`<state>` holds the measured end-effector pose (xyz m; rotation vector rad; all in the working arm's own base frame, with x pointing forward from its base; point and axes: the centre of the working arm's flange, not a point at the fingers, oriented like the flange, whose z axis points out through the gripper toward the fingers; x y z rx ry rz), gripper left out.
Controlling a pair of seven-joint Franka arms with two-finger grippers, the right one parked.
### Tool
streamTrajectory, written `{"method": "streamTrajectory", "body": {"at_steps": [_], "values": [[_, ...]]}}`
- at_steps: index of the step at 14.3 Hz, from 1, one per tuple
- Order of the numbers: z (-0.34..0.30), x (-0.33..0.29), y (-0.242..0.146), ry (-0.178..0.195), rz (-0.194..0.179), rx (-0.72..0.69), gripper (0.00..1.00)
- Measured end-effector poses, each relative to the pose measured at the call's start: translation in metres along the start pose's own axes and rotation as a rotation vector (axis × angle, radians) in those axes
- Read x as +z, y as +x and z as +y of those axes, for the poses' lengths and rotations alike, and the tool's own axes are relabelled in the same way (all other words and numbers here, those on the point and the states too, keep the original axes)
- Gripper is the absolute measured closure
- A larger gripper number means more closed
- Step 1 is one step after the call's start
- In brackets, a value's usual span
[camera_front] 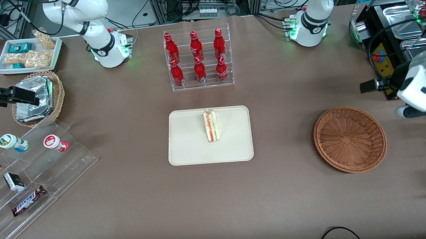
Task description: Place sandwich from basket to tray
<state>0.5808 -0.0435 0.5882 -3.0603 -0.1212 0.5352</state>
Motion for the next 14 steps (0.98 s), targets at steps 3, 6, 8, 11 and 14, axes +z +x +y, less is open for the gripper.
{"method": "streamTrajectory", "body": {"at_steps": [3,6,8,11,14], "values": [[-0.001,-0.003,-0.017,0.01,-0.025,-0.001,0.0],[0.003,0.006,-0.013,0.004,0.057,-0.001,0.0],[0.005,0.019,-0.017,0.006,0.099,0.0,0.0],[0.005,0.019,-0.021,0.004,0.129,-0.001,0.0],[0.005,0.015,-0.015,-0.002,0.147,-0.002,0.0]]}}
